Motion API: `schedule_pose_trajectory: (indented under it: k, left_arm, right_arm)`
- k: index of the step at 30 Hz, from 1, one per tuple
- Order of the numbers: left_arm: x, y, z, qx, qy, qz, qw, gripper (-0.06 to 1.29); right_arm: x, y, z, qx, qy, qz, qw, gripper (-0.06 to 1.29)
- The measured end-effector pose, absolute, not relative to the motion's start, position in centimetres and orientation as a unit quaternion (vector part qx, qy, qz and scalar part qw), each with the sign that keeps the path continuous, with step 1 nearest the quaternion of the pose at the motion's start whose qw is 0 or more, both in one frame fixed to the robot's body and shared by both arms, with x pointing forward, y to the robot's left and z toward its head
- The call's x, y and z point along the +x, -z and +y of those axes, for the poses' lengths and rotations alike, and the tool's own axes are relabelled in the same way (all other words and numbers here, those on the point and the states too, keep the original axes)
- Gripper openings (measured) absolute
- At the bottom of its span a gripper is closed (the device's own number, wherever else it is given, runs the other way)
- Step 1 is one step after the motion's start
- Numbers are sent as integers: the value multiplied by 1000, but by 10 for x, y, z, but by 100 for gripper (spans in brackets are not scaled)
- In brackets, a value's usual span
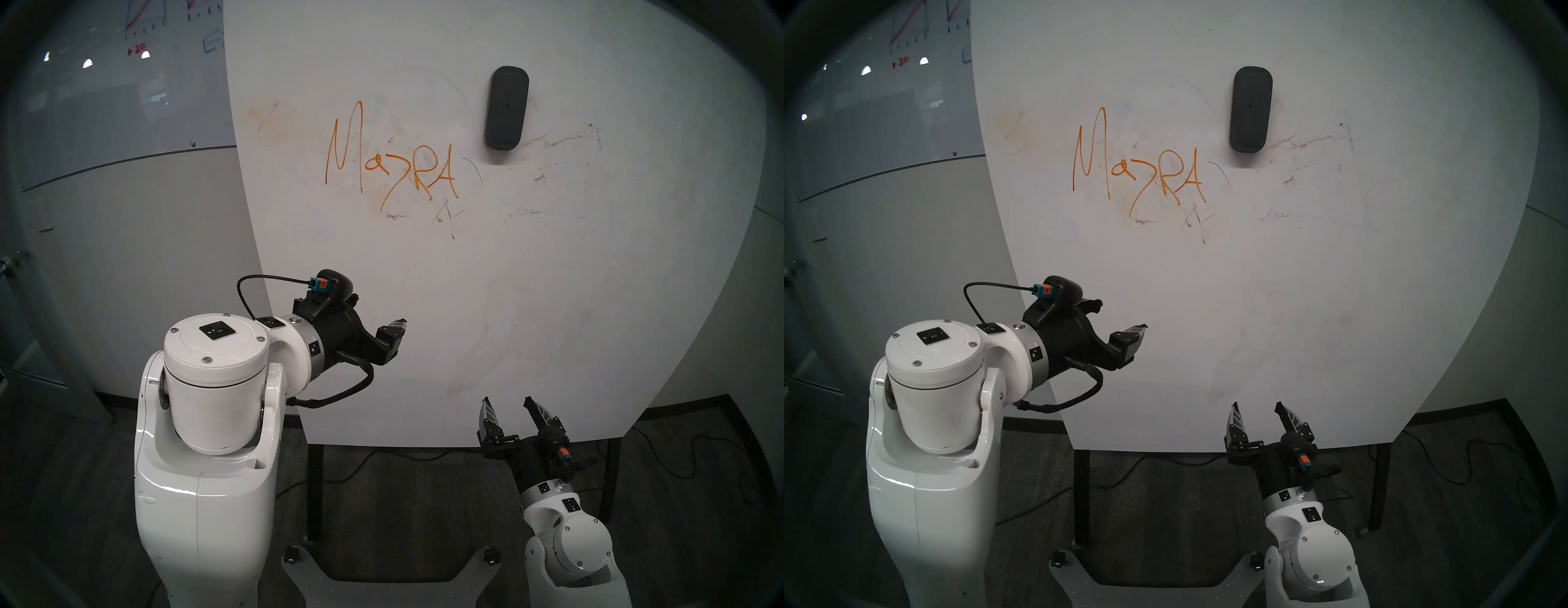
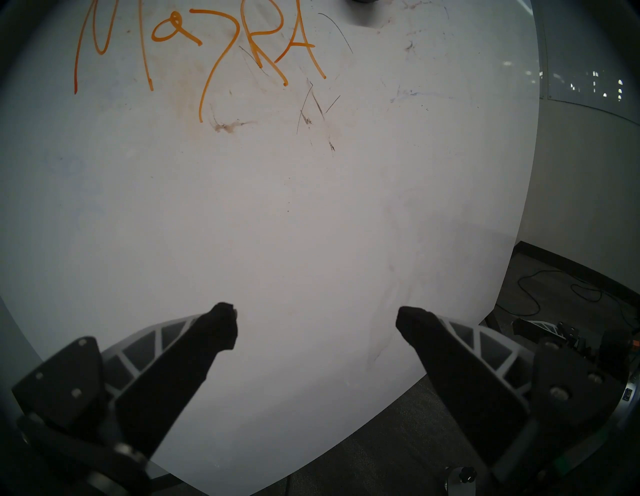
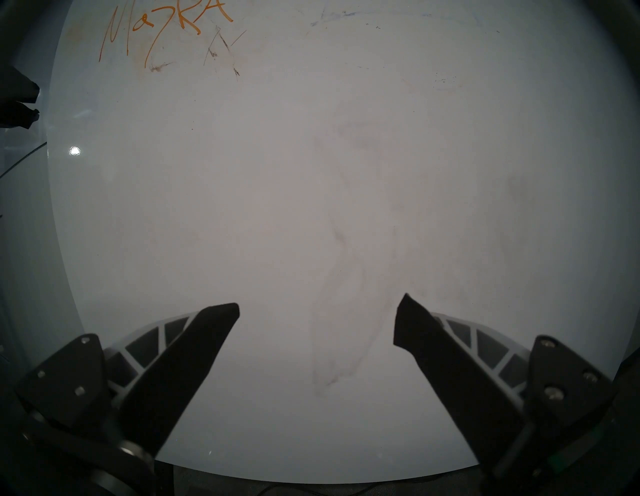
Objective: Erase all marks on the whiteboard with the eraser
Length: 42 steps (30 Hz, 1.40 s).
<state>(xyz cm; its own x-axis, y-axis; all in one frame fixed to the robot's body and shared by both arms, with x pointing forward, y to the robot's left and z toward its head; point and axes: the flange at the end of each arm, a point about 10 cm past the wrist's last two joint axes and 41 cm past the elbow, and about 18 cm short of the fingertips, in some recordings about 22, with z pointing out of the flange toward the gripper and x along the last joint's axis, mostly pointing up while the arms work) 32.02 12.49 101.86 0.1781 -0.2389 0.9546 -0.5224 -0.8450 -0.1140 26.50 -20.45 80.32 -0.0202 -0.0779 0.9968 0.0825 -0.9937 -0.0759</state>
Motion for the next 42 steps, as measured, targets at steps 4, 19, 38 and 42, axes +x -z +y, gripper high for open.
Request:
schedule_pose_trajectory:
  k: [4, 19, 38, 42]
  left_arm:
    - [320, -1019, 125, 758, -590, -251, 120, 127]
    - [320, -1018, 125, 758, -590, -251, 120, 127]
    - [320, -1018, 125, 758, -590, -251, 120, 127]
    - [320, -1018, 125, 758, -590, -251, 120, 127]
  right_arm:
    - [265, -803, -204, -698, 714, -2, 56, 124]
    - [265, -803, -204, -698, 714, -2, 56, 124]
    - [267, -805, -205, -697, 715, -5, 50, 124]
    - [269, -807, -205, -695, 717, -6, 45, 124]
